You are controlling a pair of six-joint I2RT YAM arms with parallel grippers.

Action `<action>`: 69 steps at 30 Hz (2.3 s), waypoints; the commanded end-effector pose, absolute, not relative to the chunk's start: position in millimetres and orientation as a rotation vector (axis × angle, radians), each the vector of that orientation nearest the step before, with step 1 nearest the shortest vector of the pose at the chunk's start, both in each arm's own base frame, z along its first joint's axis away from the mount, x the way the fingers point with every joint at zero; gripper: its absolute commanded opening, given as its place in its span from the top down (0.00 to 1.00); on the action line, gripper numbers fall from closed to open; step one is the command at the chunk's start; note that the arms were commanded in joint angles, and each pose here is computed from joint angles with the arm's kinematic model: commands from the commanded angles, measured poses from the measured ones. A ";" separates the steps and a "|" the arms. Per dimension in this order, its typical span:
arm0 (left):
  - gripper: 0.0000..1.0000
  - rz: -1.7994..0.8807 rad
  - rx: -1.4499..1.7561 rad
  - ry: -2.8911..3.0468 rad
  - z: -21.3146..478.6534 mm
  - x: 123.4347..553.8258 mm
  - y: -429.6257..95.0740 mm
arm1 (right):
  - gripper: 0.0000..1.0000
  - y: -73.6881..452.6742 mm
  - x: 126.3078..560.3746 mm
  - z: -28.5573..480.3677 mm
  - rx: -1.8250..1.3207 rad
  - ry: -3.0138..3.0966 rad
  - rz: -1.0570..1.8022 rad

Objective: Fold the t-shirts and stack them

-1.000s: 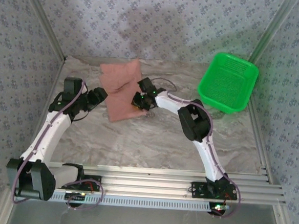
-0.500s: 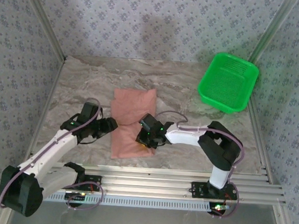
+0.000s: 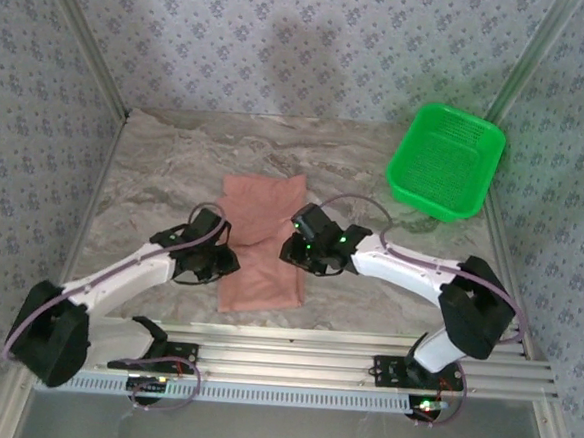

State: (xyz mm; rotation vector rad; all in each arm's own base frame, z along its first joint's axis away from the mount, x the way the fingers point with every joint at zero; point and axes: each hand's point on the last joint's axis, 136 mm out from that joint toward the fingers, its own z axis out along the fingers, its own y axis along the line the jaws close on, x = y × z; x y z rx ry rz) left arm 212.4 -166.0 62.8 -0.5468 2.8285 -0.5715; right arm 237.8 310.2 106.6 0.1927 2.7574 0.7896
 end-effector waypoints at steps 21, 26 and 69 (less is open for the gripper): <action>0.69 -0.440 -0.634 2.596 108.2 381.8 -156.8 | 0.62 254.6 198.1 85.1 0.125 2.777 0.784; 0.42 -0.608 -0.618 2.564 142.9 343.2 -158.6 | 0.49 248.6 180.2 69.3 0.150 2.871 0.789; 0.85 -0.718 -0.798 2.885 32.9 142.5 -162.6 | 0.77 318.0 154.8 25.2 -0.035 3.090 0.926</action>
